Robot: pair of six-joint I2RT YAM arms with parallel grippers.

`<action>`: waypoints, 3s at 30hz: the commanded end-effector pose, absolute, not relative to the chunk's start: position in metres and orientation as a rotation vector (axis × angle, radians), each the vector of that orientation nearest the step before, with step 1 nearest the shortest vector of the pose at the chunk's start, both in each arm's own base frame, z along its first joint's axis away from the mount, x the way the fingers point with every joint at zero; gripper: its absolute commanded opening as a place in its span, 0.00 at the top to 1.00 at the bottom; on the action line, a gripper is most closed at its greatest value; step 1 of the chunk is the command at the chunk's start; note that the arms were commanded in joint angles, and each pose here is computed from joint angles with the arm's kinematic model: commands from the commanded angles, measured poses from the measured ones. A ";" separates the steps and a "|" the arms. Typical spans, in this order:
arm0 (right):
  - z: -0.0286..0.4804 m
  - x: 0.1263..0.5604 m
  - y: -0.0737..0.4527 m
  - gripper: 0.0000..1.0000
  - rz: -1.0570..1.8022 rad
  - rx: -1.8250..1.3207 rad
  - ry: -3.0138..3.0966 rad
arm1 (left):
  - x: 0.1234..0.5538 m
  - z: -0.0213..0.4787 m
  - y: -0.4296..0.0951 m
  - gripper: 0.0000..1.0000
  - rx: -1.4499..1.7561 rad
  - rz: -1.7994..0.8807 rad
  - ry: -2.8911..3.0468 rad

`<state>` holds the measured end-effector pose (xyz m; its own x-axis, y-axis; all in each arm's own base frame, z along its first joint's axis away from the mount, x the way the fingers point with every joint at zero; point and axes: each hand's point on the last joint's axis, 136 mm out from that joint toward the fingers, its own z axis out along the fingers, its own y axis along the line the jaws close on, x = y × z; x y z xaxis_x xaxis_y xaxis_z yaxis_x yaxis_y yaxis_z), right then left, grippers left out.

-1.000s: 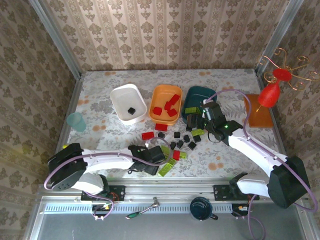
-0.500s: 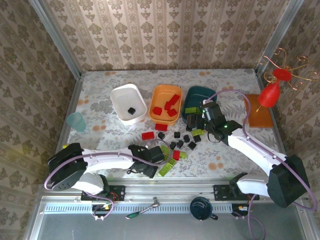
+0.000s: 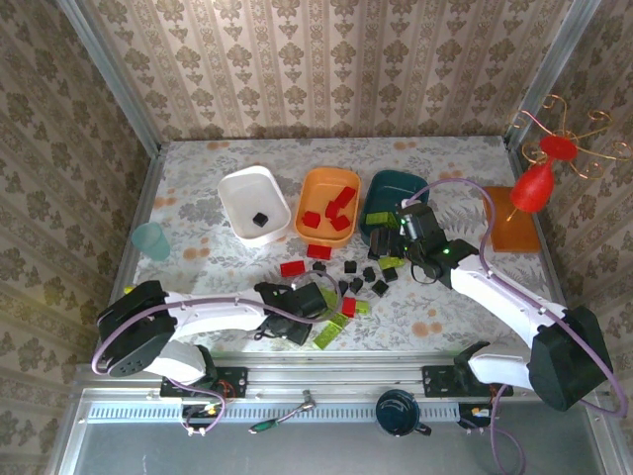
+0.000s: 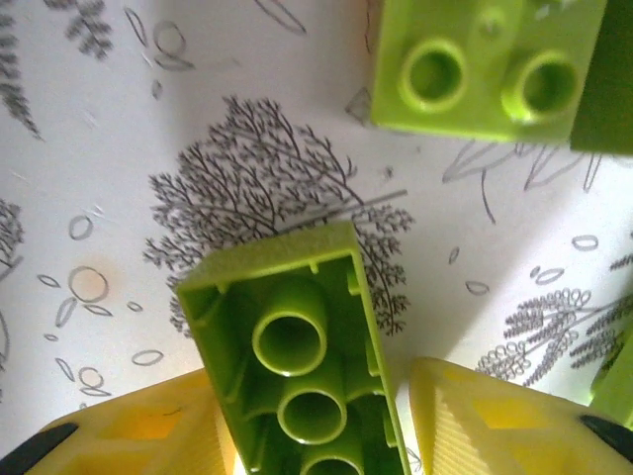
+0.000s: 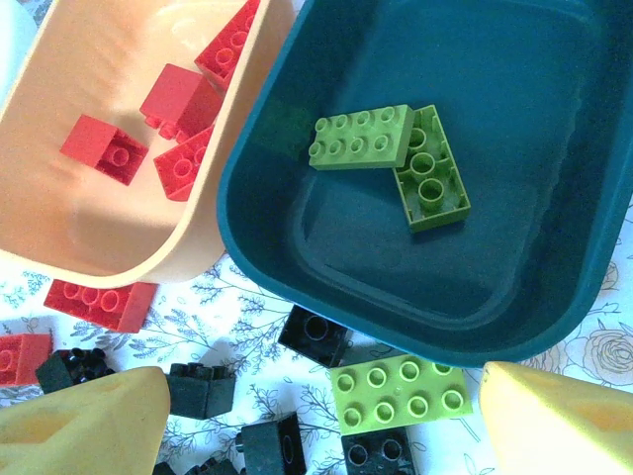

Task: Sort the legos into containers by color
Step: Pick up the lego from the middle-left of the table, then place the lego in the container, then pick up the lego from the center of the table.

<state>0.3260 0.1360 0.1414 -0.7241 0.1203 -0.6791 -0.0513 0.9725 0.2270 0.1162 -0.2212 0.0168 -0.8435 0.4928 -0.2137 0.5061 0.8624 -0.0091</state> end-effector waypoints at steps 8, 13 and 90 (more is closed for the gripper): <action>0.133 0.325 0.132 0.17 0.274 0.049 2.374 | 0.127 0.017 -0.222 0.53 0.754 -0.072 2.820; 0.133 0.325 0.131 0.17 0.273 0.050 2.374 | 0.125 0.010 -0.221 0.64 0.746 -0.068 2.838; 0.062 0.267 0.230 0.42 0.558 0.350 2.526 | 0.216 0.200 -0.225 0.00 0.238 -0.646 2.093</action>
